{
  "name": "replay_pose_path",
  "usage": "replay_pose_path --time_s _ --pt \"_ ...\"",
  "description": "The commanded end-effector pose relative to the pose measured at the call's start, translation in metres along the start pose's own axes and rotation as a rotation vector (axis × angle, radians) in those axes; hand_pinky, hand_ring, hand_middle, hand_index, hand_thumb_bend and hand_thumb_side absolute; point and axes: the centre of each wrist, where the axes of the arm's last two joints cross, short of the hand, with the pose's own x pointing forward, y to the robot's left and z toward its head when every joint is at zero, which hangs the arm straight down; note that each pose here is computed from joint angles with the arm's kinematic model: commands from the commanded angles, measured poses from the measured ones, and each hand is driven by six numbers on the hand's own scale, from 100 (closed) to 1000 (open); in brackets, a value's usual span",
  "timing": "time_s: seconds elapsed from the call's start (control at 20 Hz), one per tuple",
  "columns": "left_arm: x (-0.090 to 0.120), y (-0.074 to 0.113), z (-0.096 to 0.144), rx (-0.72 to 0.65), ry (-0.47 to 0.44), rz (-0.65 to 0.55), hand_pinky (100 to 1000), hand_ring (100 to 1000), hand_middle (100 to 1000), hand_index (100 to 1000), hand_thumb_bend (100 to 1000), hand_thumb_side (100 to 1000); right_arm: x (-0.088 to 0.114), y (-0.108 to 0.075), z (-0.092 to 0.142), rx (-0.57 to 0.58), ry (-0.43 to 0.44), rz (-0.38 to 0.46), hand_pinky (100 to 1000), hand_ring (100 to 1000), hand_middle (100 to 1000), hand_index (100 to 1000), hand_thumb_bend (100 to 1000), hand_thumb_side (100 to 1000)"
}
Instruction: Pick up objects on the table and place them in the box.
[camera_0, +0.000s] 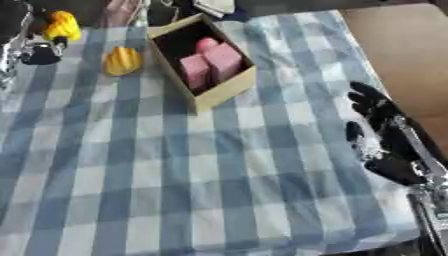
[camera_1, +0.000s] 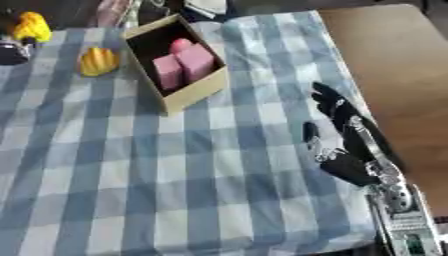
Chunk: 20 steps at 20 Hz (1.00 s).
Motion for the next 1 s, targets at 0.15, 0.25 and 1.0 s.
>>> replay_pose_path --time_s 0.15,0.25,1.0 --pt "0.059 0.013 -0.001 -0.009 -0.263 0.002 557 416 372 551 204 119 0.004 -0.005 -0.003 0.005 -0.018 0.016 1000 1000 1000 1000 100 373" --pt "0.073 0.008 0.003 -0.053 -0.340 0.003 558 417 373 554 191 124 0.005 -0.005 -0.003 0.003 -0.019 0.015 1000 1000 1000 1000 100 375" --pt "0.102 -0.010 0.029 -0.282 -0.584 0.001 579 456 416 600 200 141 0.005 -0.005 -0.004 0.004 -0.024 0.014 1000 1000 1000 1000 100 377"
